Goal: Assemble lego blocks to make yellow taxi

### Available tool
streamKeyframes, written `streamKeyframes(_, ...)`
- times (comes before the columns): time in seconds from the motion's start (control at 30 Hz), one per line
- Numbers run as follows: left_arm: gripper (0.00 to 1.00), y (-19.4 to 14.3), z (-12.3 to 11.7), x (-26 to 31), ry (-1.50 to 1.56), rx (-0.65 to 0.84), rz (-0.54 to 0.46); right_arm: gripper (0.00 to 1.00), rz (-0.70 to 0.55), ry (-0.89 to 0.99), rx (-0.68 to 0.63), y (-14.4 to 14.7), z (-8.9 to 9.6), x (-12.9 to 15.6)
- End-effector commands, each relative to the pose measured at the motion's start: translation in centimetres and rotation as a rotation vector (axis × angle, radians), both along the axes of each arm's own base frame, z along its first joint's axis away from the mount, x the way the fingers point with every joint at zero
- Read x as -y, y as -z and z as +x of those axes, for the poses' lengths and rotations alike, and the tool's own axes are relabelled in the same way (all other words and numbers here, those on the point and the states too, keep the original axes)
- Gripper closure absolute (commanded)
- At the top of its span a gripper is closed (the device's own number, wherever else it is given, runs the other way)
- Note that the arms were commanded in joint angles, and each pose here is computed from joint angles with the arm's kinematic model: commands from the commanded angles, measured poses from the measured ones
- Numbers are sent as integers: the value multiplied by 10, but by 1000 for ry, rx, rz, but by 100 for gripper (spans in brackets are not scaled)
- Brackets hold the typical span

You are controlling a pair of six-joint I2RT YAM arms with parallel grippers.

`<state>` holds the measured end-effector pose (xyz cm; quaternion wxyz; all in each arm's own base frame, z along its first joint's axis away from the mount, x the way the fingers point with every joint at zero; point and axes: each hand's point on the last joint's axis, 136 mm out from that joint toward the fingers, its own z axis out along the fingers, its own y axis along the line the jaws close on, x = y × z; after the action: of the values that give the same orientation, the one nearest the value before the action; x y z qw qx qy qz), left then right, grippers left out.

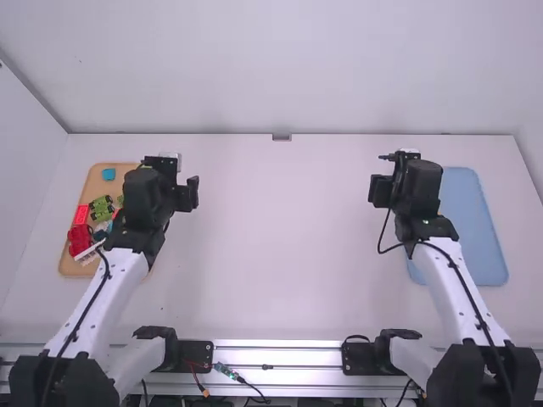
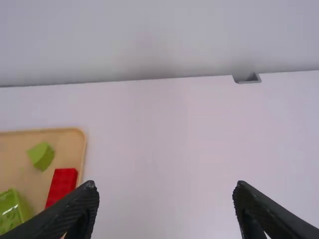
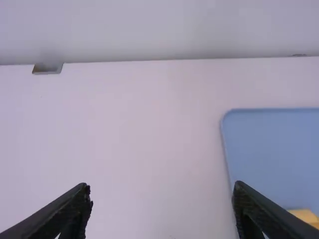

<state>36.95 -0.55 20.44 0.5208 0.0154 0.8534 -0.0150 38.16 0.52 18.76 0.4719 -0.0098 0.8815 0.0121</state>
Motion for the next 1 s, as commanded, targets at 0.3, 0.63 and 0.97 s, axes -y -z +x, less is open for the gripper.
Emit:
streamKeyframes(0.3,54,36,-58,-5,-42,11,9,52,-2,15,112,6,-48,2)
streamKeyframes(0.63,76,82,-97,-5,-42,11,9,75,-2,15,112,47,-93,2)
streamKeyframes(0.97,96,127,-122,-5,-42,11,9,96,-2,15,112,92,-124,2)
